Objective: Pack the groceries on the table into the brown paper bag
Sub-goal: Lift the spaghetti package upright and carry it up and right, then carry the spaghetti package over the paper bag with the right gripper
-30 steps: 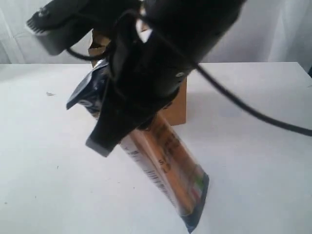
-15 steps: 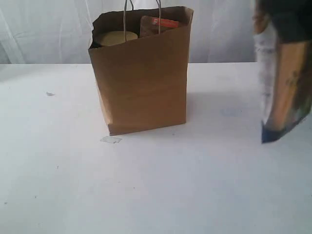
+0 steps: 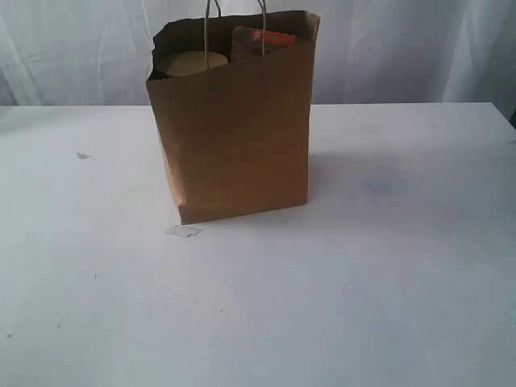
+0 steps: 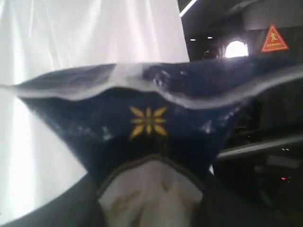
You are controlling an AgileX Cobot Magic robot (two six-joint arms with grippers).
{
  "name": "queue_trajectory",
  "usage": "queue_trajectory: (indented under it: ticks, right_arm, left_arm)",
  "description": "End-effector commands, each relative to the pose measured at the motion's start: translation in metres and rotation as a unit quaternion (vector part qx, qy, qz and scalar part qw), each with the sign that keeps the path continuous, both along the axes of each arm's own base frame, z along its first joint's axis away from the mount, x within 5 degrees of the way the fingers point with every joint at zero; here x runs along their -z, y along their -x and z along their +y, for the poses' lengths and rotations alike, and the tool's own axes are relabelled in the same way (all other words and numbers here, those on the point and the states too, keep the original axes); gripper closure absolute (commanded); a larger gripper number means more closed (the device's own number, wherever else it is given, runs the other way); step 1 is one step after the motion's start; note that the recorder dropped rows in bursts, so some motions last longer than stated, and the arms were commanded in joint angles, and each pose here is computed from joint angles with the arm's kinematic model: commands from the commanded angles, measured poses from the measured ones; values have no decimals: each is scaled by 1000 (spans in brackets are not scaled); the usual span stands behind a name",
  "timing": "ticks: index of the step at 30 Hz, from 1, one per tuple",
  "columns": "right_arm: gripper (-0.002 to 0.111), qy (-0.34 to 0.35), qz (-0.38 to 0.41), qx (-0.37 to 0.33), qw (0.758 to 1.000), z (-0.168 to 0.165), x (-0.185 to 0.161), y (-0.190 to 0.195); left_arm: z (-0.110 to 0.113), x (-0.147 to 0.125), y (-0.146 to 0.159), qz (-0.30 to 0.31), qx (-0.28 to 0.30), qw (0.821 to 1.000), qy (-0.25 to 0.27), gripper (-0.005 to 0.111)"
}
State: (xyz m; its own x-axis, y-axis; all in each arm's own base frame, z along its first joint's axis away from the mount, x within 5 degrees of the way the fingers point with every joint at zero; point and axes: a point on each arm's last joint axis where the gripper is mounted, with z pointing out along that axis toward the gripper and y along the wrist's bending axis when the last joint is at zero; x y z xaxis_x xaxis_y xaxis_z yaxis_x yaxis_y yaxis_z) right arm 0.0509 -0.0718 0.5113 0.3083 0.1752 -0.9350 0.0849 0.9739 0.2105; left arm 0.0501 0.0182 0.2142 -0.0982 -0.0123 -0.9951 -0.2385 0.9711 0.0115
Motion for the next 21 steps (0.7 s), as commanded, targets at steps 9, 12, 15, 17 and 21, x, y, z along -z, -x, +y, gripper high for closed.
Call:
queue_trajectory:
  ticks: [9, 12, 15, 17, 21]
  right_arm:
    - [108, 122, -45, -110, 985, 97, -15, -40]
    - [108, 142, -52, -90, 984, 129, -15, -60]
    - [108, 123, -56, -101, 986, 158, -20, -78]
    - [108, 127, -48, -85, 987, 175, -25, -95]
    - [108, 80, -65, -108, 989, 188, -42, -131]
  left_arm:
    - [0, 1, 0, -2, 4, 1000, -4, 107]
    - [0, 1, 0, -2, 4, 1000, -4, 107]
    - [0, 1, 0, -2, 4, 1000, -4, 107]
    - [0, 1, 0, -2, 4, 1000, -4, 107]
    - [0, 1, 0, -2, 4, 1000, -4, 107]
